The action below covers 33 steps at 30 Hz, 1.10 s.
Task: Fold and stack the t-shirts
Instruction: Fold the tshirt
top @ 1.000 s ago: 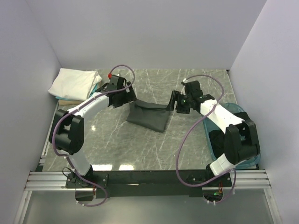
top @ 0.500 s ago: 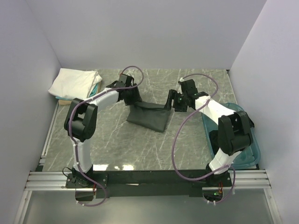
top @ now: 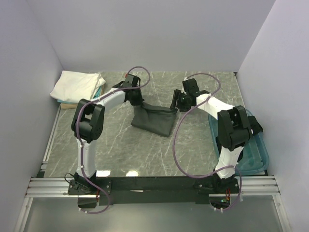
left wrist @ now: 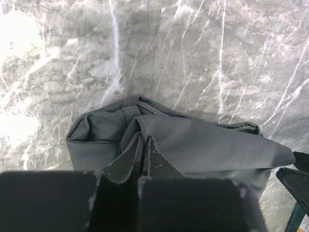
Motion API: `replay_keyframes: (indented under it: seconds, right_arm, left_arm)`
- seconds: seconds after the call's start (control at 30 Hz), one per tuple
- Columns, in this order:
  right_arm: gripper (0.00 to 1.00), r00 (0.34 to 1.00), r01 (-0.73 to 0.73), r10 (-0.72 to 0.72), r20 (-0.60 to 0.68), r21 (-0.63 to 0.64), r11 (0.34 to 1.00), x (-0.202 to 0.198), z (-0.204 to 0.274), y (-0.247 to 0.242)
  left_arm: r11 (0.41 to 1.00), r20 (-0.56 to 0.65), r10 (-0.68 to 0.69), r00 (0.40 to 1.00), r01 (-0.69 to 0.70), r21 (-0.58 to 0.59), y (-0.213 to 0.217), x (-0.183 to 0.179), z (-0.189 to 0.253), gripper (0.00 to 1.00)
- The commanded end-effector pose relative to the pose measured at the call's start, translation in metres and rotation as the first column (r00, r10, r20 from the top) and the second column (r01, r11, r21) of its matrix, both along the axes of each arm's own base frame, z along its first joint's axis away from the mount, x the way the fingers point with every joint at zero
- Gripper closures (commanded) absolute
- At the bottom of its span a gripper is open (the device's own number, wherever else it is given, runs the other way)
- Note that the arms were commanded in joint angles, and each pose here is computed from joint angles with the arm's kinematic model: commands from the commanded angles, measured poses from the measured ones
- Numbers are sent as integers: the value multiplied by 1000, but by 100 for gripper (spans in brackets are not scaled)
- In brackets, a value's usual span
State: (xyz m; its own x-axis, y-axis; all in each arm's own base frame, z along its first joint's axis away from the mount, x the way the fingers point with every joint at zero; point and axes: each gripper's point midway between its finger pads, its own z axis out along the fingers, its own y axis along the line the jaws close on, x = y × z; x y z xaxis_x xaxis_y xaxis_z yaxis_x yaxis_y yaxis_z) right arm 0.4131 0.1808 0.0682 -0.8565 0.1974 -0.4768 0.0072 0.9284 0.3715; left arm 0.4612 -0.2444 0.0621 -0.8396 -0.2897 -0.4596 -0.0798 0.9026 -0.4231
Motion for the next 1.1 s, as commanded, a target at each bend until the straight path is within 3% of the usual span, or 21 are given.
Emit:
replay_keyframes:
  seconds: [0.0, 0.2, 0.23, 0.33, 0.37, 0.43, 0.83, 1.07]
  right_arm:
    - [34, 999, 18, -18, 42, 17, 1000, 17, 12, 5]
    - [51, 1000, 16, -16, 22, 10, 1000, 27, 0, 8]
    - [60, 1000, 12, -12, 6, 2, 1000, 28, -2, 9]
    - [73, 1000, -5, 5, 1, 2, 1000, 27, -2, 10]
    - [88, 1000, -12, 12, 4, 6, 1000, 27, 0, 11]
    - [100, 1000, -21, 21, 23, 22, 1000, 23, 8, 13]
    - [100, 991, -86, 77, 114, 79, 993, -2, 53, 26]
    - [100, 995, -67, 63, 75, 50, 996, 10, 38, 25]
  left_arm:
    - [1000, 46, 12, 999, -13, 13, 4, 3, 17, 99]
    - [999, 69, 37, 997, -38, 6, 8, 0, 29, 99]
    - [999, 67, 41, 997, -41, 6, 8, -1, 31, 99]
    - [999, 72, 49, 996, -49, 2, 9, -2, 35, 99]
    - [999, 71, 53, 996, -53, 1, 10, -2, 35, 99]
    - [998, 79, 63, 995, -63, -7, 11, -5, 43, 99]
    - [991, 138, 136, 981, -132, -38, 31, -30, 82, 99]
    - [989, 116, 149, 982, -149, -4, 33, -22, 71, 99]
